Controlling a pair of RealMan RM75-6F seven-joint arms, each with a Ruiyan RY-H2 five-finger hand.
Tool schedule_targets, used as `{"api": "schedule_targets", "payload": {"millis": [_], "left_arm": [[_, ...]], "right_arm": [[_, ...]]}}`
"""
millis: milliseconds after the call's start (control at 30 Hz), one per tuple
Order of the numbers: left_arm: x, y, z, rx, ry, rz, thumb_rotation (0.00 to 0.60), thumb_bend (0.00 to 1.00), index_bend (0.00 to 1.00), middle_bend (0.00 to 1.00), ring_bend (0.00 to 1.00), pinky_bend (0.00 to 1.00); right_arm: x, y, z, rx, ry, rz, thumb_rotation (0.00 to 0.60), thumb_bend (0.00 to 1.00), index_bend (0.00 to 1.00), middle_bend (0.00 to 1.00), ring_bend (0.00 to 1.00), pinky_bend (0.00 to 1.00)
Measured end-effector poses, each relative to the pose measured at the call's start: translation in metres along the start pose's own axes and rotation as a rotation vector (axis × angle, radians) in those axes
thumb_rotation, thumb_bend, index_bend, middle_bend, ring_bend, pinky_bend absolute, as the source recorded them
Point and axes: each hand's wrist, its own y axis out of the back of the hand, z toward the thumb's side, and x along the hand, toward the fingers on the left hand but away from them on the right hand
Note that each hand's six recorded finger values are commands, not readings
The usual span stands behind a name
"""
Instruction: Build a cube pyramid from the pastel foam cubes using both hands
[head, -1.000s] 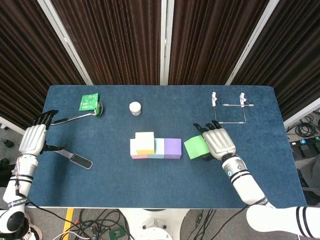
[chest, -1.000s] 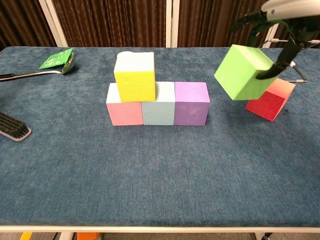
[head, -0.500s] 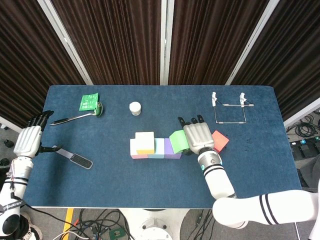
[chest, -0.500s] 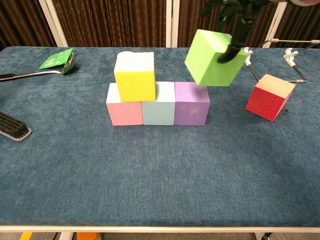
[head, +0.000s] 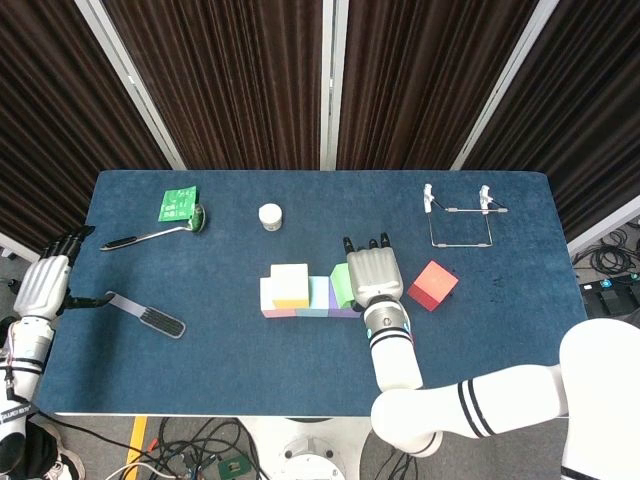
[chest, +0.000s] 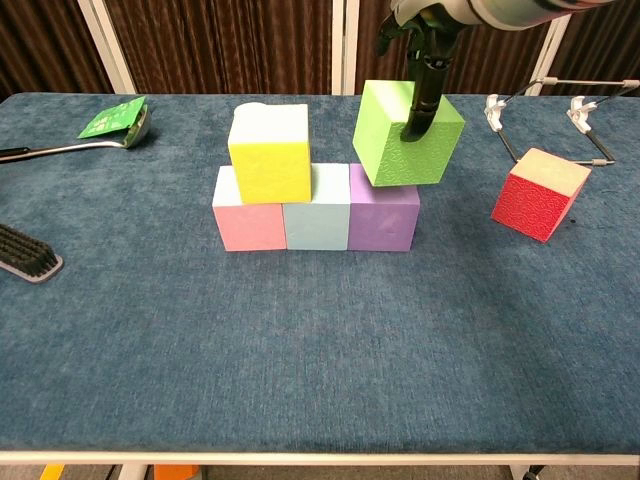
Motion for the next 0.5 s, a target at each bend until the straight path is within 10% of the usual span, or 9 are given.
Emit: {"api": "schedule_targets", "payload": {"millis": [500], "left_arm": [[-0.002, -0.003, -0.011, -0.016, 0.014, -0.01, 0.6, 0.09, 0.08, 0.05, 0.01, 0.07]], "right_arm": [[-0.009, -0.006, 0.016, 0.01, 0.008, 0.025, 0.6, 0.1, 0.0, 0.52, 0.13, 0.0]]}}
